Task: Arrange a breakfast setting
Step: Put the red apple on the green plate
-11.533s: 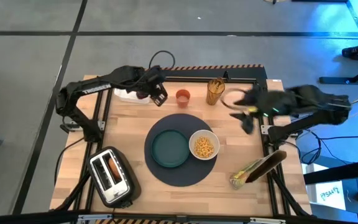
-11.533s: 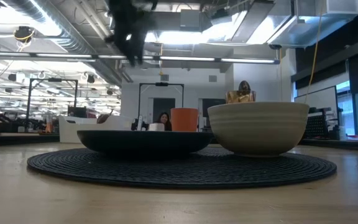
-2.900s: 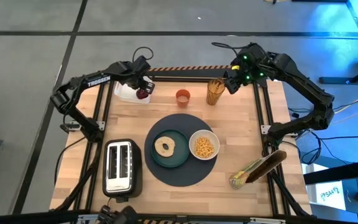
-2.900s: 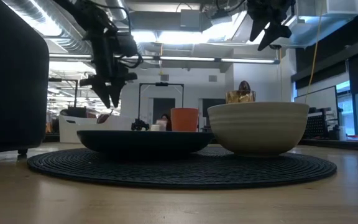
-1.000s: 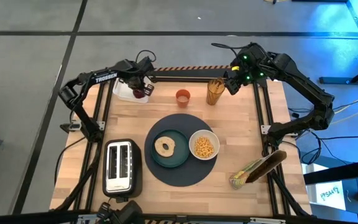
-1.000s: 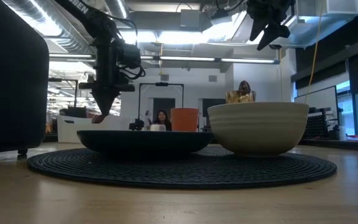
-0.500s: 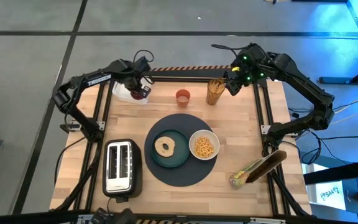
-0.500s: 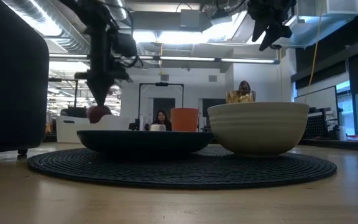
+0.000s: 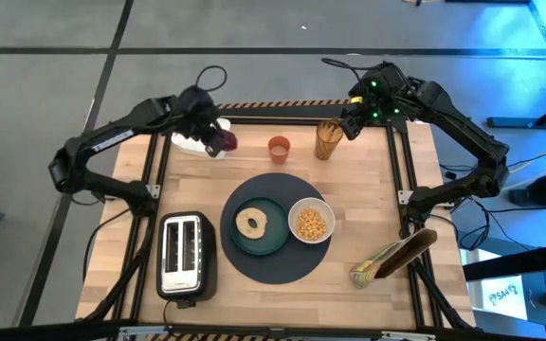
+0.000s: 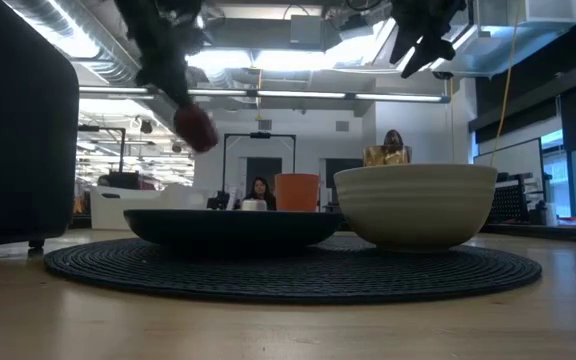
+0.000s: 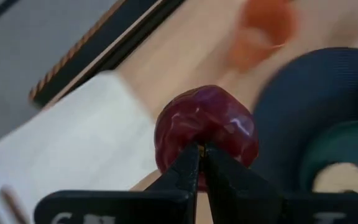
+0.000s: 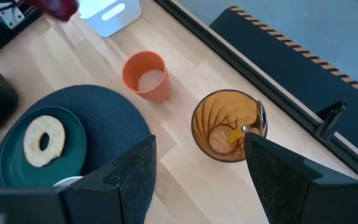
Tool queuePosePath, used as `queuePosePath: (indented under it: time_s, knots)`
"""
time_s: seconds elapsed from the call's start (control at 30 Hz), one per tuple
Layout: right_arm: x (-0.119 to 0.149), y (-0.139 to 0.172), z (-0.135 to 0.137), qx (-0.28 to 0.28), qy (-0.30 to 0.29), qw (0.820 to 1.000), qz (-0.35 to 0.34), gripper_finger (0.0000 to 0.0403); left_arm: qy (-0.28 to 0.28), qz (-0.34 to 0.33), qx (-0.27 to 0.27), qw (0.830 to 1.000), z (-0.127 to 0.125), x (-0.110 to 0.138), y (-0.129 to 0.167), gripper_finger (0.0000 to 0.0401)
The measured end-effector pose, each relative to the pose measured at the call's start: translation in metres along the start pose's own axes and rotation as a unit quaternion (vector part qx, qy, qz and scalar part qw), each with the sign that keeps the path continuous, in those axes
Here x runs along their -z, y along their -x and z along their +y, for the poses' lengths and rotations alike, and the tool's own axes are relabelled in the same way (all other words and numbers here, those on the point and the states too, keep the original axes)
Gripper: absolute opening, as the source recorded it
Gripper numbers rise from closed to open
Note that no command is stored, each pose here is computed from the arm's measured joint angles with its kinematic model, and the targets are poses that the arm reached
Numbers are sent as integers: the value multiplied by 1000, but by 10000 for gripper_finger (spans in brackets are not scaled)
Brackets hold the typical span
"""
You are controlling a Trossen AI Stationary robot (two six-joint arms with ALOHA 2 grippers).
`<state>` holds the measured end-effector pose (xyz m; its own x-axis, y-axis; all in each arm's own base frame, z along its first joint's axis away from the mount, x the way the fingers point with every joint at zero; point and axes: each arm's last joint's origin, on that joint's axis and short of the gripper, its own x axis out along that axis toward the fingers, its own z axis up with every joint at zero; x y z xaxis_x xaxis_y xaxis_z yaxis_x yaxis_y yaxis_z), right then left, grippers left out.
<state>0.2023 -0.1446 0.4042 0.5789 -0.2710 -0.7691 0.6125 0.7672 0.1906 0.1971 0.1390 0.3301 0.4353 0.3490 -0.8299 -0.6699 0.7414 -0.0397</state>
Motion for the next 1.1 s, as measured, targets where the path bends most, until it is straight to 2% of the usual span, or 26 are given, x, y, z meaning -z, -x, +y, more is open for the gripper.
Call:
queuePosePath:
  time_s: [0.2, 0.33, 0.47, 0.57, 0.83, 1.1]
  knots:
    - [0, 0, 0, -8, -4, 1000, 1, 232, -76, -66, 58, 993, -38, 1, 17, 11]
    - [0, 0, 1, -9, -3, 1000, -1, 232, -146, -112, 100, 978, -67, 0, 22, 11]
    - [0, 0, 1, -9, -4, 1000, -1, 232, -185, -154, 102, 965, -91, 0, 26, 11]
    - [0, 0, 1, -13, -12, 1000, 0, 232, -191, -174, 99, 961, -102, 3, 32, 11]
    - [-1, 0, 1, -13, -13, 1000, -1, 232, -233, -175, 124, 949, -123, 14, 37, 11]
    - [-1, 0, 1, -13, -13, 1000, -2, 232, -327, -207, 138, 912, -143, 16, 35, 11]
